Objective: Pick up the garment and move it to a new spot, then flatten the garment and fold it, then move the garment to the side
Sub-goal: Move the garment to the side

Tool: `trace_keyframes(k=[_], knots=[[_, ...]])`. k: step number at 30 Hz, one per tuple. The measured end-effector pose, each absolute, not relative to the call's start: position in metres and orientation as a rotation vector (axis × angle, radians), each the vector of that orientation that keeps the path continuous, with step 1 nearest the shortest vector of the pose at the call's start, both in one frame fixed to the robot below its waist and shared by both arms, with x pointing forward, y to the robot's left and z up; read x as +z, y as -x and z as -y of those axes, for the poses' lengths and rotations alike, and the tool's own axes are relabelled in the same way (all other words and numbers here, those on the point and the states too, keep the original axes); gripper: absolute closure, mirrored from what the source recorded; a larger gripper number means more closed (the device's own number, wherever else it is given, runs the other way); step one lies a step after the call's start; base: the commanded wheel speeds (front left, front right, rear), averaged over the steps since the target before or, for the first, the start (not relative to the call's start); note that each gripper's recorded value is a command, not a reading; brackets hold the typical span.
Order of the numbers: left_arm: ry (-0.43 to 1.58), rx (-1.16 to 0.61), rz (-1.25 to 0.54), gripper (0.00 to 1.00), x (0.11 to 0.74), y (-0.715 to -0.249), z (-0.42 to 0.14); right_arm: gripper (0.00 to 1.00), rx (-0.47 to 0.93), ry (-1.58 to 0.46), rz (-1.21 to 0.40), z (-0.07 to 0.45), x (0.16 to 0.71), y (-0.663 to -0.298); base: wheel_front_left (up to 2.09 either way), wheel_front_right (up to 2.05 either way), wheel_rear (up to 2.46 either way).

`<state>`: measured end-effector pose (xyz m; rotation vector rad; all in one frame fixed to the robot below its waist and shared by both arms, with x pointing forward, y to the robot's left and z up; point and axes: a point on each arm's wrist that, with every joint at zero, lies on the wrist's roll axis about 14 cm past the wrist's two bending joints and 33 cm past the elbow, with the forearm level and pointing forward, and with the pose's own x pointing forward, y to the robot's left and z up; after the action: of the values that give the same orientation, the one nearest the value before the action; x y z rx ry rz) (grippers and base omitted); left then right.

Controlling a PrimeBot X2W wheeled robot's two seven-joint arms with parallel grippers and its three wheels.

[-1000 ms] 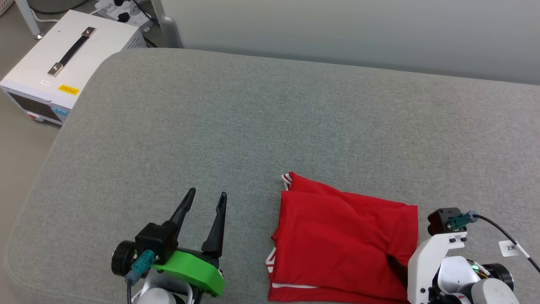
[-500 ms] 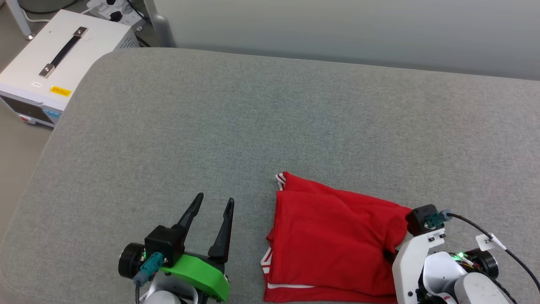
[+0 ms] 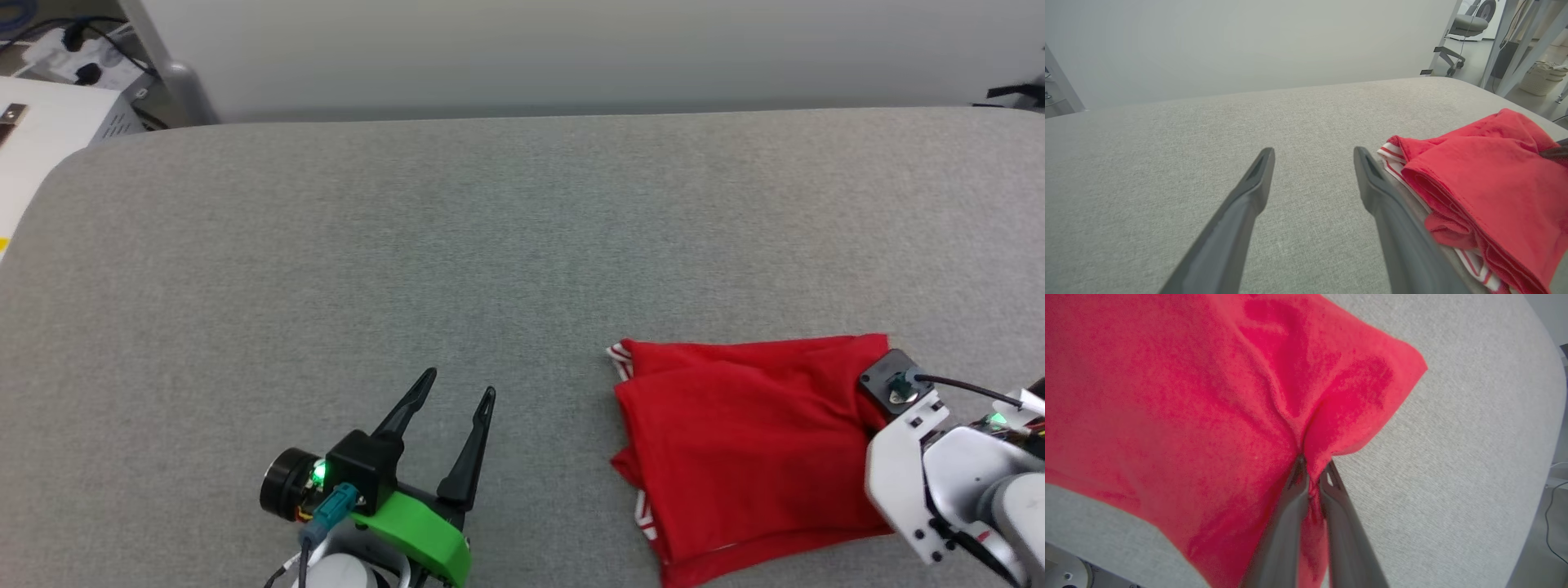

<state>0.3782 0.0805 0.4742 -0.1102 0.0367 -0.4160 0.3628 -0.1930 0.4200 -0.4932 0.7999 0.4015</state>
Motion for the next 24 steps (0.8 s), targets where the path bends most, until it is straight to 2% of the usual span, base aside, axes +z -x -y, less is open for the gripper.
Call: trace_keyframes(k=[7,14,24], knots=[[0.112,-0.610,0.016,0.00,0.487,-0.397,-0.019,1.00,0.201,0.660,-0.855,0.300,0.439,-0.354,0.00,0.00,0.00],[0.111,-0.771,0.047,0.00,0.488,-0.415,0.027,1.00,0.020,0.672,-0.874,0.382,0.441,-0.347,0.00,0.00,0.00],[0.153,-0.869,0.065,0.00,0.484,-0.447,0.057,1.00,-0.261,0.639,-0.811,0.474,0.444,-0.360,0.00,0.00,0.00]])
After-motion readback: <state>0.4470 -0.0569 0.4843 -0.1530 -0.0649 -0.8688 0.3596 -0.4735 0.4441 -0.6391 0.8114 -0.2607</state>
